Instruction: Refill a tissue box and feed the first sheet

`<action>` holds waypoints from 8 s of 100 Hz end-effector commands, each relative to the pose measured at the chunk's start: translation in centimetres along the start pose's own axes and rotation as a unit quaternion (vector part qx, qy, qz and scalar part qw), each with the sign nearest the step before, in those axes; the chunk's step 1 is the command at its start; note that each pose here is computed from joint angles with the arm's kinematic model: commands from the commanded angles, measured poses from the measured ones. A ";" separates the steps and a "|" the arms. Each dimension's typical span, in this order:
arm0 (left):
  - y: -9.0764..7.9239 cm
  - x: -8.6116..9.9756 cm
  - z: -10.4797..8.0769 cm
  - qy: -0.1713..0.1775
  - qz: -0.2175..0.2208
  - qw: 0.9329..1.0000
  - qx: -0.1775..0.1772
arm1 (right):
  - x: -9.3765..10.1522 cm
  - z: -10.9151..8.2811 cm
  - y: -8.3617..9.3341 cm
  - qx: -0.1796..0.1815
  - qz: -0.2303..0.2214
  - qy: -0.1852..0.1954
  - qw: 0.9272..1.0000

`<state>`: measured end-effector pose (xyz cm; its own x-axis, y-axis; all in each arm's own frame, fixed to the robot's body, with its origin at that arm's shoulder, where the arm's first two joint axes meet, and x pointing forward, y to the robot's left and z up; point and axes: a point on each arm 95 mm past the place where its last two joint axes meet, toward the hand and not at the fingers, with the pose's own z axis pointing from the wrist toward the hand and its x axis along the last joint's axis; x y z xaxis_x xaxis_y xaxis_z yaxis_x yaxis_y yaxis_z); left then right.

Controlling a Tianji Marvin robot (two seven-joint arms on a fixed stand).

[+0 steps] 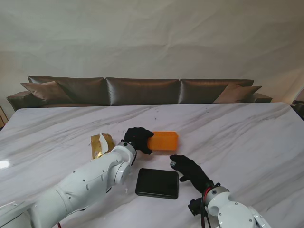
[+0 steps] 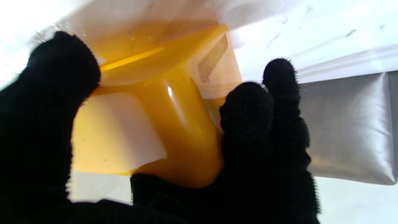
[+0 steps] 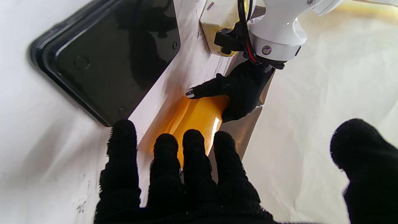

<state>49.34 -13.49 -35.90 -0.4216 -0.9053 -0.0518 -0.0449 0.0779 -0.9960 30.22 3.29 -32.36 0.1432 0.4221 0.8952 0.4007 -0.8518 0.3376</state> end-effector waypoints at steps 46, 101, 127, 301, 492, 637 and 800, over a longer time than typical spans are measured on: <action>1.6 0.9 -1.8 0.004 -0.030 0.998 -0.056 | -0.3 0.0 -0.3 0.011 0.004 -0.005 1.000; -0.6 0.6 -2.7 -0.005 -0.054 0.998 -0.020 | 0.4 -0.3 -0.4 0.013 0.000 -0.003 1.000; -4.1 -1.0 -5.1 -0.055 -0.083 0.993 0.068 | 1.3 -0.8 -0.7 0.014 -0.005 0.003 1.000; 4.6 -7.8 -9.8 -0.220 -0.175 0.959 0.028 | 4.2 -1.2 -3.8 0.049 -0.013 -0.002 0.999; -1.1 -7.7 -8.9 -0.159 -0.234 0.950 0.135 | 4.8 -2.1 -3.7 0.030 -0.043 0.004 0.999; -6.4 -1.3 -4.1 0.182 -0.652 0.731 -0.083 | 2.9 7.5 2.1 -0.110 -0.250 0.022 0.962; -5.5 -1.6 -5.1 0.072 -0.671 0.736 -0.057 | 4.9 9.2 0.7 -0.116 -0.197 0.042 0.973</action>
<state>45.95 -10.69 -30.16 -0.0100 -0.1272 0.9918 -0.5876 -0.8018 -0.1088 39.09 7.83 -31.18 -0.0528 0.7030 0.7092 0.1929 -0.6896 0.6980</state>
